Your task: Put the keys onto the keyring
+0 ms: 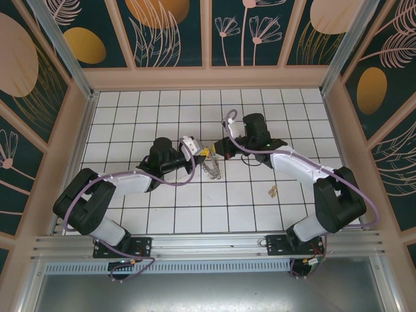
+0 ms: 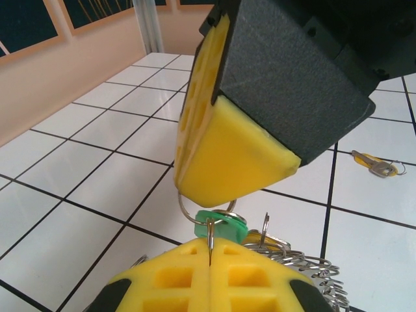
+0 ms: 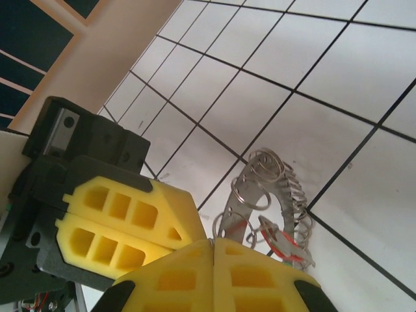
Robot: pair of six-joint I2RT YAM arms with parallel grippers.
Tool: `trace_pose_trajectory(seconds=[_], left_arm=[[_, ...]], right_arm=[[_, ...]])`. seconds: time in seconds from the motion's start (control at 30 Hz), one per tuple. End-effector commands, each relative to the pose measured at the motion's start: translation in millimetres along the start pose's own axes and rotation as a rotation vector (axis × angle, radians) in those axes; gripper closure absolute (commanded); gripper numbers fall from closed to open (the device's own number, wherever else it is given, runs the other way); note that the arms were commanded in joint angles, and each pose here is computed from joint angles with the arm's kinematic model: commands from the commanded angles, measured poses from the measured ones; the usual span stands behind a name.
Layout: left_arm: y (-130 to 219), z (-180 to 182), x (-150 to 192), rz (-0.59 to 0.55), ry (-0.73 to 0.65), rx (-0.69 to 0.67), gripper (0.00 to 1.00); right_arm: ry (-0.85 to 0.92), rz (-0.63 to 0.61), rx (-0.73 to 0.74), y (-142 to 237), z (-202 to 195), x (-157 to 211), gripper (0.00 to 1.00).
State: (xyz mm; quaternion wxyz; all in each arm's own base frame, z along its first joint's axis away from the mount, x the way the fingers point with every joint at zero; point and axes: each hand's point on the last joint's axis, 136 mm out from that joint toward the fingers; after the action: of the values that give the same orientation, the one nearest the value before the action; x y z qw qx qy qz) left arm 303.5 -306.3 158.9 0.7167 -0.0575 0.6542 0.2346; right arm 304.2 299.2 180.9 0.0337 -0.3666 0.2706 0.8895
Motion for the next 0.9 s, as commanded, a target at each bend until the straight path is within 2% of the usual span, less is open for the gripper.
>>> trace_pose_trajectory(seconds=[0.0, 0.2, 0.4, 0.43, 0.67, 0.77, 0.87], left_arm=[[-2, 4, -12, -0.024, -0.029, 0.000, 1.00], [-2, 5, -12, -0.022, -0.027, -0.003, 1.00], [-4, 7, -17, -0.028, -0.033, -0.008, 1.00], [-4, 8, -18, -0.030, -0.034, -0.010, 0.93], [1, 7, -23, -0.047, -0.033, -0.015, 0.77], [5, 5, -23, -0.057, -0.030, -0.022, 0.72], [9, 5, -24, -0.065, -0.025, -0.034, 0.70]], right_arm=[[0.059, -0.031, 0.016, 6, 10, -18, 1.00], [0.077, 0.001, 0.061, 0, 9, -15, 1.00], [0.080, -0.025, 0.118, 5, 1, -18, 1.00], [0.081, -0.026, 0.121, 5, 1, -17, 1.00], [0.078, -0.045, 0.134, 8, -1, -19, 1.00], [0.074, -0.048, 0.139, 8, -3, -20, 1.00], [0.070, -0.054, 0.147, 8, -5, -19, 1.00]])
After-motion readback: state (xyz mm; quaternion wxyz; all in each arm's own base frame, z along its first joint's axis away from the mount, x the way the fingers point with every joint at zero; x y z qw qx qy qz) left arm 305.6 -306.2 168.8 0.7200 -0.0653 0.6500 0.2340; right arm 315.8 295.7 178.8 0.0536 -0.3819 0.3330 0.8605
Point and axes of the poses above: each hand's point on the last joint's axis, 136 mm out from that joint toward the fingers, its own y axis back along the fingers, its own z axis along the line the jaws close on, x = y × z, and after that the axes turned 4 degrees about -y, right-handed
